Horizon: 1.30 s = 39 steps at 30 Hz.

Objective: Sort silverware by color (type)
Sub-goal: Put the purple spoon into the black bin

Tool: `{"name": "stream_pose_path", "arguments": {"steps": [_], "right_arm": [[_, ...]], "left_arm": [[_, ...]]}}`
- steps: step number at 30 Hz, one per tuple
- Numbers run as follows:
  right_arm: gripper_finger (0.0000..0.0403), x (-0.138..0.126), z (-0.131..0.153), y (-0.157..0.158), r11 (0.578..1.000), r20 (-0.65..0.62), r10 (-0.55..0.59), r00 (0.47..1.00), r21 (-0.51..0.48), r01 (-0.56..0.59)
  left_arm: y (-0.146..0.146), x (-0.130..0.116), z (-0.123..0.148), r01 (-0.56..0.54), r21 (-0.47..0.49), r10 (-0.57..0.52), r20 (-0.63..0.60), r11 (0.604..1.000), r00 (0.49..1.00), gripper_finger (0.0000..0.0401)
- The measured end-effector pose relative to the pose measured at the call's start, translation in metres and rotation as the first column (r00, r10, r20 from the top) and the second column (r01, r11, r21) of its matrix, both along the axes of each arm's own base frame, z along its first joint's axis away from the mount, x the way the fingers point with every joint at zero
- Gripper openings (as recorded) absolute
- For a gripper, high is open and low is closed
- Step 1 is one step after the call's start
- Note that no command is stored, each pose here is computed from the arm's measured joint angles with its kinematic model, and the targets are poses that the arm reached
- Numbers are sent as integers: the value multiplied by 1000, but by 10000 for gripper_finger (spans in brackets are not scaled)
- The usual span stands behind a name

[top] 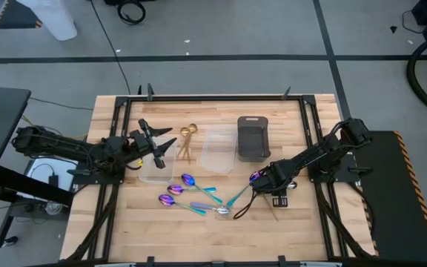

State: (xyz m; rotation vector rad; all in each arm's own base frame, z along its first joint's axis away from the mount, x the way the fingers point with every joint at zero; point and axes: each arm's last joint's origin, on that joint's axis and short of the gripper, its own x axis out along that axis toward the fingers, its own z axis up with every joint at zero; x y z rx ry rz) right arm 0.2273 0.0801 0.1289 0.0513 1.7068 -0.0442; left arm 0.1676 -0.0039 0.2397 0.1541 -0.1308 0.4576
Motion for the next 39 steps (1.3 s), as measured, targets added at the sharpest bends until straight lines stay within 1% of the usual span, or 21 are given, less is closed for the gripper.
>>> {"name": "stream_pose_path", "arguments": {"steps": [7, 12, 15, 18, 20, 23, 25, 28, 36, 39], "right_arm": [[105, 0, 0, 0, 1000, 0, 0, 1000, 0, 0], [79, 0, 0, 0, 1000, -4, 1, 1000, -1, -1], [69, 1, 4, 0, 1000, -27, 3, 1000, -9, -3], [68, 0, 10, -1, 998, -70, 19, 997, -52, -23], [70, 7, 16, 1, 998, -35, 28, 999, -50, -30], [71, 8, 24, 1, 997, -64, 42, 997, -57, -45], [71, 13, 32, 3, 997, -42, 49, 998, -49, -52], [71, 17, 44, 4, 997, -52, 54, 997, -54, -57], [71, 43, 73, 2, 999, 95, 23, 995, -37, -20], [71, 50, 80, -1, 999, 133, 7, 991, -47, 0]], "left_arm": [[0, 0, 0, 0, 0, 0, -3, 1000, 1000, 188], [0, 0, 0, 0, 1, 0, -4, 1000, 1000, 188], [0, 0, -1, 0, 2, 0, -11, 1000, 1000, 188], [0, 0, -1, -1, 8, 1, -16, 1000, 1000, 188], [0, 0, -1, -1, 8, 1, -17, 1000, 1000, 188], [0, 0, -2, -1, 4, 1, -22, 1000, 1000, 188], [0, 0, -2, 0, 2, 0, -21, 1000, 1000, 188], [0, 0, -2, 0, 3, 0, -22, 1000, 1000, 188], [0, 0, -2, 2, -12, -3, -15, 1000, 1000, 188], [0, 0, -2, 4, -20, -4, -15, 1000, 1000, 188]]}}
